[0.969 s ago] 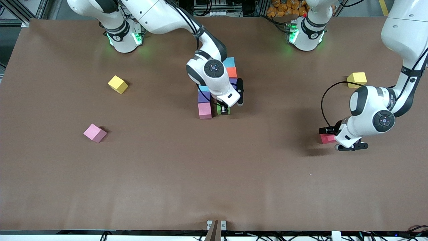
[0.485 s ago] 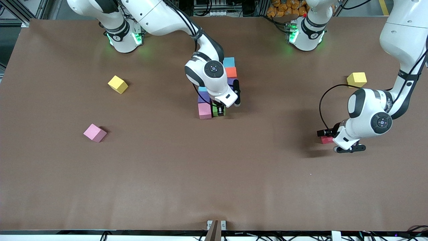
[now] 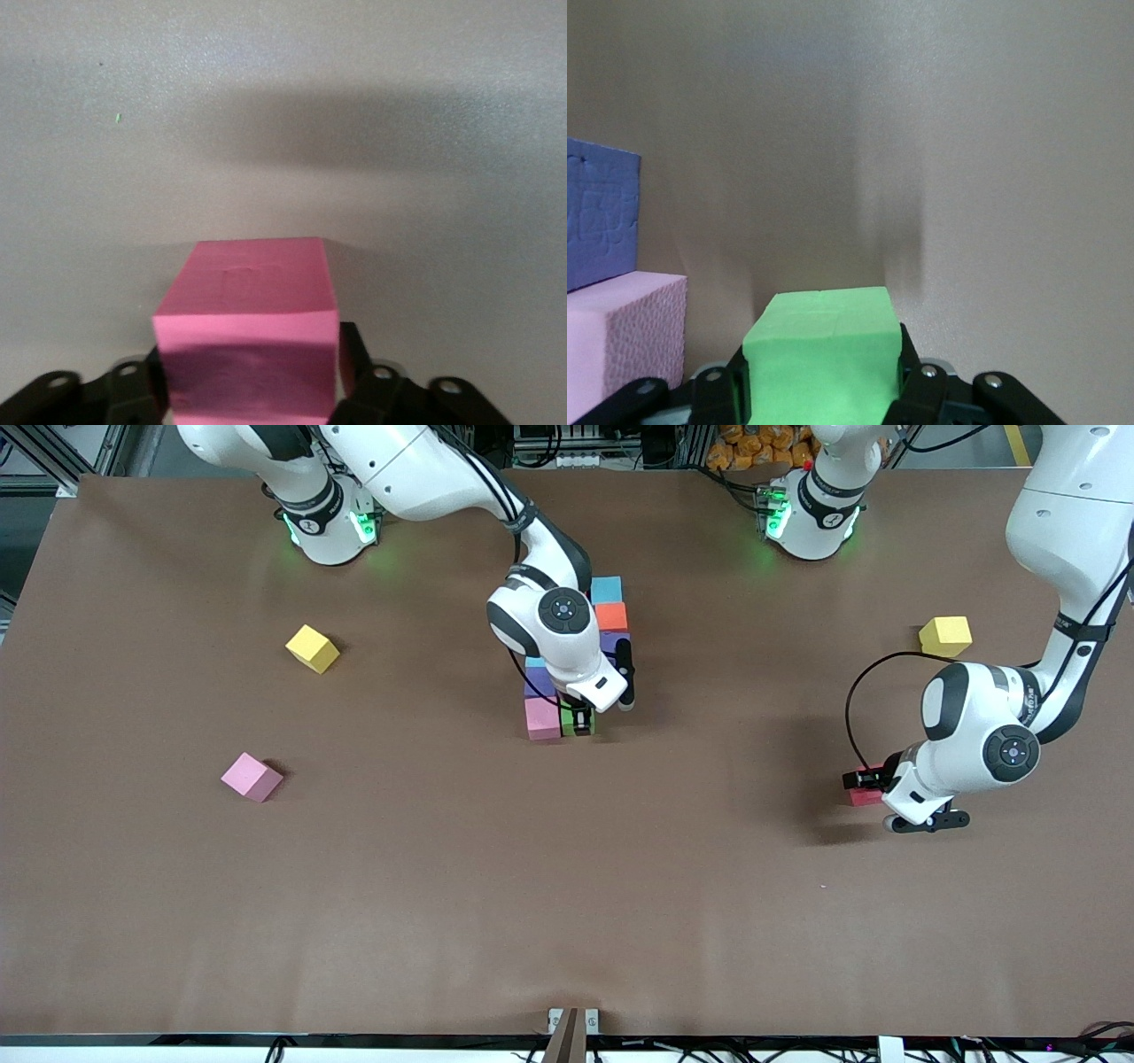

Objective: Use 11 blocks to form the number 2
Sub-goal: 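Grasp the red cube with the left gripper while the right gripper withdraws, then carry the red cube with the left gripper to the figure, then lower the red cube beside the green cube with the left gripper and release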

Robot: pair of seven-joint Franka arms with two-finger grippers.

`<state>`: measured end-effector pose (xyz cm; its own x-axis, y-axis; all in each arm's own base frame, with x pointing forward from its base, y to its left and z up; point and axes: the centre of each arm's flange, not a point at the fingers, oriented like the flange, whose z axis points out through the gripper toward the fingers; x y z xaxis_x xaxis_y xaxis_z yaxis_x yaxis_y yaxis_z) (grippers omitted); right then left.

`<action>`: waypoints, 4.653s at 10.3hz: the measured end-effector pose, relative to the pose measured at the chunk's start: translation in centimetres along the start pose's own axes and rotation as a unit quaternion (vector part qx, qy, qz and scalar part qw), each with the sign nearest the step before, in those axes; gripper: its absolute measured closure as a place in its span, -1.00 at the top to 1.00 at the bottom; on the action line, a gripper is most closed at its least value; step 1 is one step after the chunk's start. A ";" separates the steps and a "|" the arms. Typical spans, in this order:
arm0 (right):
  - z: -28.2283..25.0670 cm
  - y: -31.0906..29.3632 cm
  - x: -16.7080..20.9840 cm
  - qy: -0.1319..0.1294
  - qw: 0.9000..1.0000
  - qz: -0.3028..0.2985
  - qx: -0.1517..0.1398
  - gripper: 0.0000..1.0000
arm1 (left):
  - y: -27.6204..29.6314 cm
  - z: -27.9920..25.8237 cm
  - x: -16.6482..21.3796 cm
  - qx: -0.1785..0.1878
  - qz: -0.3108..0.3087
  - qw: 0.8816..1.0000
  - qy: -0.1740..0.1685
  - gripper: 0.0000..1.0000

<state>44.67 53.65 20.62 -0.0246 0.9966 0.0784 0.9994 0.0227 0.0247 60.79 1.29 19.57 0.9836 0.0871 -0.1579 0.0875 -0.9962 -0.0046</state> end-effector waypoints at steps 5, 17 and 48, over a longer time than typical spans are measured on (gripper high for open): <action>-0.1 0.0 0.0 0.002 1.000 0.029 -0.003 0.58 | 0.5 -0.2 0.3 -0.001 -0.004 1.000 0.004 0.28; -24.8 8.4 -15.3 -0.069 0.947 0.312 0.027 1.00 | 23.0 -3.8 -5.2 -0.062 -0.393 0.917 -0.025 0.23; -51.3 9.8 -54.6 -0.012 0.607 0.794 -0.032 1.00 | 41.9 1.9 -18.2 -0.049 -0.663 0.747 -0.024 0.23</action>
<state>54.64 -4.59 67.74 0.9697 -0.2409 0.0393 -0.2401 -0.9704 -0.0252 46.25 -42.08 20.35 0.0159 0.9934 -0.1138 0.9928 -0.0293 -0.1165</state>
